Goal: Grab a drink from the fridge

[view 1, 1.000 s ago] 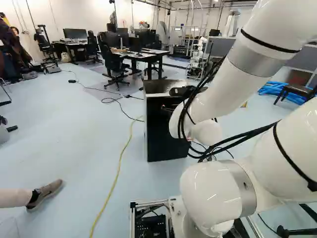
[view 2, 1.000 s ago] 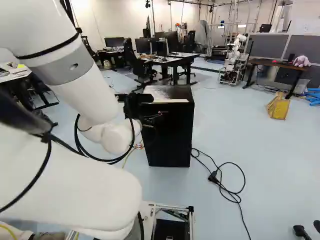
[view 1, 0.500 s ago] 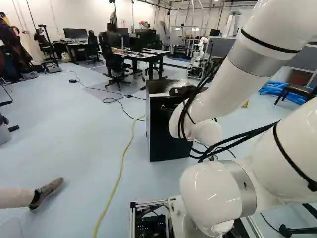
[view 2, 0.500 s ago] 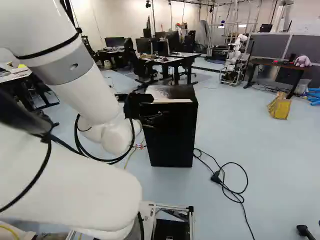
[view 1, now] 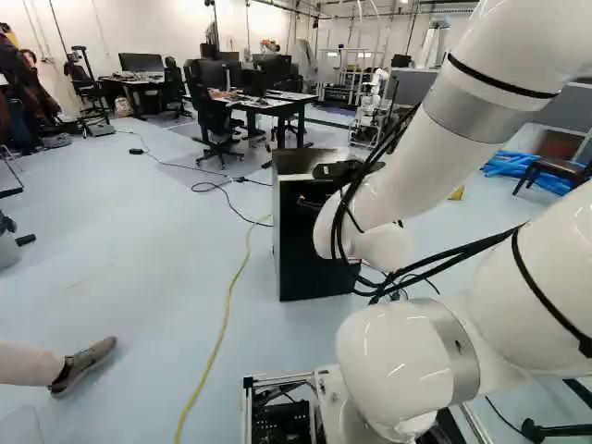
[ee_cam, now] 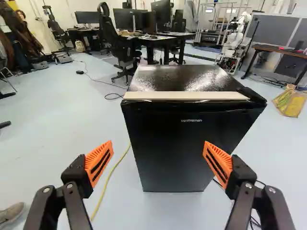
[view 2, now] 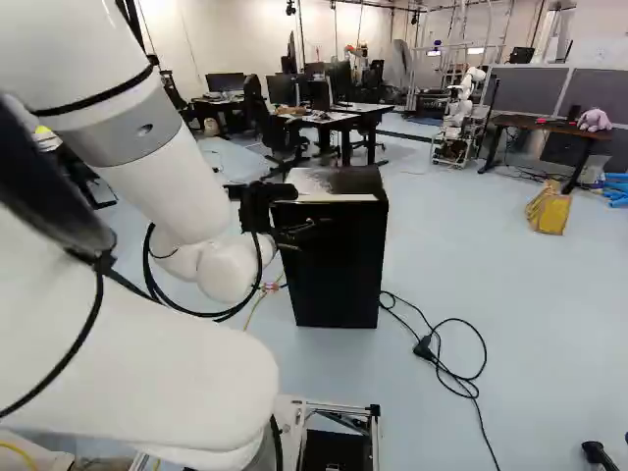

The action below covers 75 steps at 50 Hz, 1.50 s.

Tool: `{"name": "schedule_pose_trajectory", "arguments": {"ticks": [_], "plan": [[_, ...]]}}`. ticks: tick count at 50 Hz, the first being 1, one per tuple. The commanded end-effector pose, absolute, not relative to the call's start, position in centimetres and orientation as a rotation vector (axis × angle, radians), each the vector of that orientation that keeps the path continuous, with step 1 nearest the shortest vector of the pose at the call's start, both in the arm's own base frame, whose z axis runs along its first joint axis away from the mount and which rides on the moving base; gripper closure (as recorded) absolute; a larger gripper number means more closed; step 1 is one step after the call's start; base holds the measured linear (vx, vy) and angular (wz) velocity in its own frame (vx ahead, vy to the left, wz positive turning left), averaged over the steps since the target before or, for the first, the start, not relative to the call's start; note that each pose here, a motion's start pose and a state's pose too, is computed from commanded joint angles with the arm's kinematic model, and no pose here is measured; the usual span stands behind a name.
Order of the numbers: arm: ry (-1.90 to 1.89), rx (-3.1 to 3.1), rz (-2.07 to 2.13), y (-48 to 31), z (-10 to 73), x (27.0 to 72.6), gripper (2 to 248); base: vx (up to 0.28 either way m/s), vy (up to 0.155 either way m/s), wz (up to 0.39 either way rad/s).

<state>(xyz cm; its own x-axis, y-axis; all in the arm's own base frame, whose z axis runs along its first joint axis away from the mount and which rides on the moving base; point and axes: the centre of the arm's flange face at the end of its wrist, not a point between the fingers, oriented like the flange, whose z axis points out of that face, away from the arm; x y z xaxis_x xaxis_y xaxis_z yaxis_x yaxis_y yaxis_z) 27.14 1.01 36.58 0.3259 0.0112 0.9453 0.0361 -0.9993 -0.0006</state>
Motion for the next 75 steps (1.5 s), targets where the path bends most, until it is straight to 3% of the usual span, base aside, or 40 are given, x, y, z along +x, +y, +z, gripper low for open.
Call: {"name": "schedule_pose_trajectory", "arguments": {"ticks": [75], "plan": [[0.020,-2.478,-1.747,8.1,36.9,29.9,3,0.000,0.000,0.000]]}}
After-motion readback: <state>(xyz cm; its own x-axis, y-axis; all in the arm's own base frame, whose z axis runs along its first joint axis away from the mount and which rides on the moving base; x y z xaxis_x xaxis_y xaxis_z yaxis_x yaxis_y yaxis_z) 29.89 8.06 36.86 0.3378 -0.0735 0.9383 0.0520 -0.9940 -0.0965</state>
